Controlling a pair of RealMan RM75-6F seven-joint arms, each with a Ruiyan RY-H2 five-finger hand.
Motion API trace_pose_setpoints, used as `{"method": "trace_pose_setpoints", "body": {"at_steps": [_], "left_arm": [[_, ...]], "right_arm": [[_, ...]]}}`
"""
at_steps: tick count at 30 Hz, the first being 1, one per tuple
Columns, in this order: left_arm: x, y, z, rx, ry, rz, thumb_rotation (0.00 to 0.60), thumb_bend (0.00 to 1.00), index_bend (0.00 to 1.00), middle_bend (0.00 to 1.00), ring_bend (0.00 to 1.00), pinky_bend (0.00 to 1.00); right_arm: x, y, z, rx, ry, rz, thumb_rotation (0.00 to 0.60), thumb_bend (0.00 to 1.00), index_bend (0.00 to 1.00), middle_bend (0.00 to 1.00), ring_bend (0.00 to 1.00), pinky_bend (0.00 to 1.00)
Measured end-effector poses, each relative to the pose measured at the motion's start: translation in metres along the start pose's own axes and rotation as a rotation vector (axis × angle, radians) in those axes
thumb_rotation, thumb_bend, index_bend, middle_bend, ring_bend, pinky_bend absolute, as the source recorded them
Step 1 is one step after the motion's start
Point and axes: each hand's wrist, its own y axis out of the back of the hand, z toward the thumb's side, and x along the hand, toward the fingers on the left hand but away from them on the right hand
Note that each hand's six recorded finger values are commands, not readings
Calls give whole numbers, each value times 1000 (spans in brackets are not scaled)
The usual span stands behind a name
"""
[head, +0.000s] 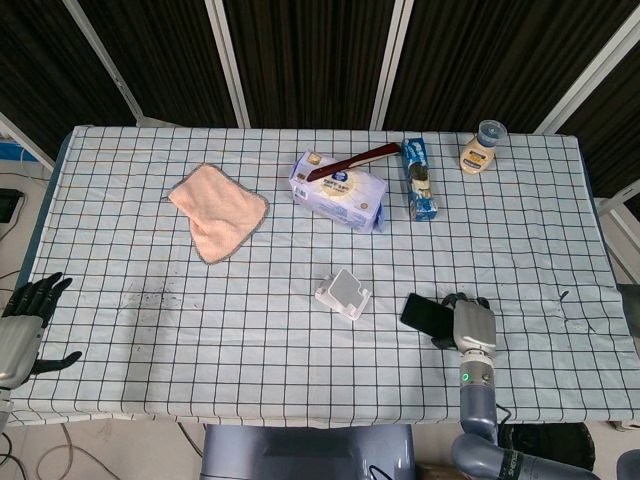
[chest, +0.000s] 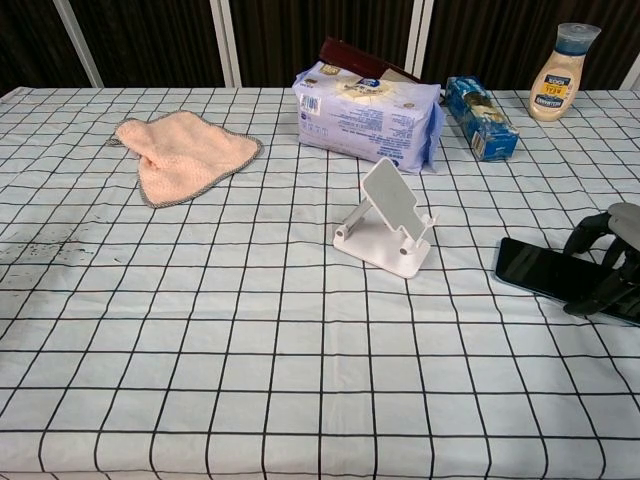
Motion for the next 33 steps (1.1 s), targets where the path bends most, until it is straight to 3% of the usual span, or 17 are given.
{"method": "trace_pose_setpoints", "body": {"at_steps": [10,22,29,33], "left_arm": [[0,0,0,2,6,2,600,0,0,0,0,0],[0,0,0,6,10,12,600,0,0,0,0,0],[0,0,0,5,14,20,600,0,0,0,0,0],[0,-1,0,5,16,24,600,0,0,0,0,0]], "right_arm": [[4,12,-6,-20,11,-17,600,399,820,773,405,148],[11,44,-13,-66,37,-85,600,400,820,773,411,148],[17,62,-19,-140,49,-117,600,400,820,773,411,148],[21,72,-17,-240,72,-131,600,400,820,773,412,149]]}}
